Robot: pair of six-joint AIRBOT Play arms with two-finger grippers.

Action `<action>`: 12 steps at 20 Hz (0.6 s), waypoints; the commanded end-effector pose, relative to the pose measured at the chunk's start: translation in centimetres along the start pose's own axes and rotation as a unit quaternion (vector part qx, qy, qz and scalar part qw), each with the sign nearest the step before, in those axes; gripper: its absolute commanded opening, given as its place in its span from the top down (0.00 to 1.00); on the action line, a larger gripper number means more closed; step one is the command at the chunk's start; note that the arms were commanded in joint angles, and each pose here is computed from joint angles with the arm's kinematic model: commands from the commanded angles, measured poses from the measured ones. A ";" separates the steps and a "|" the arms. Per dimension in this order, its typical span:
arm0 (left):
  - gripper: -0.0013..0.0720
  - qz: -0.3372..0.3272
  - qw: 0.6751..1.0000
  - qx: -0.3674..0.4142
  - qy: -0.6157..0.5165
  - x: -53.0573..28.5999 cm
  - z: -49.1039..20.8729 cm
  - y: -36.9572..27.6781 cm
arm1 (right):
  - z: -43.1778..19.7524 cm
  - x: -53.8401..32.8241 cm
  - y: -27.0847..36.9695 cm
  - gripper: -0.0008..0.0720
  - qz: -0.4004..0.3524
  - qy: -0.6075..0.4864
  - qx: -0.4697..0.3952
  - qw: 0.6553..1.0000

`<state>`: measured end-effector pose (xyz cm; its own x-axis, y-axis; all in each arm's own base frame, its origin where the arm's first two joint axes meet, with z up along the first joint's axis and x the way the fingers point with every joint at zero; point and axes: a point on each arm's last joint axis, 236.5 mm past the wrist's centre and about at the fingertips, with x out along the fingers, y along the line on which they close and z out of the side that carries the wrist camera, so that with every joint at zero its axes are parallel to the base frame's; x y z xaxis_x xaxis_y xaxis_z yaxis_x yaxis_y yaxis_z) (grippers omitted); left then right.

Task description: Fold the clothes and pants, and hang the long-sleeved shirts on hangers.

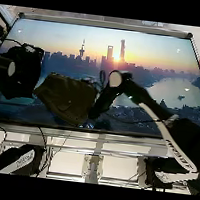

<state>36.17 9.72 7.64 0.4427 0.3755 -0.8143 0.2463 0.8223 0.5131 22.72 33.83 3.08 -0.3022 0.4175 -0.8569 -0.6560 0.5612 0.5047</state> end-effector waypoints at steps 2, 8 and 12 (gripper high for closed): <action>0.62 0.049 0.997 -0.061 -0.001 -0.8 -1.0 3.6 | 3.5 -5.0 -4.5 0.15 -0.028 -0.121 0.034 0.992; 0.49 -0.009 0.989 -0.145 0.007 -0.1 -2.4 2.6 | 8.0 -0.2 -11.5 0.04 0.020 -0.231 0.179 0.956; 0.20 -0.085 0.983 -0.158 0.041 -0.3 -3.9 -0.6 | 9.4 5.2 -12.6 0.05 0.098 -0.212 0.276 0.932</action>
<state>33.92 12.41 7.74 0.3970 0.3388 -0.8530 0.0074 0.9281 0.3721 34.79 34.24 -3.80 -0.0117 0.6773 -0.7356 -0.3010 0.6991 0.6485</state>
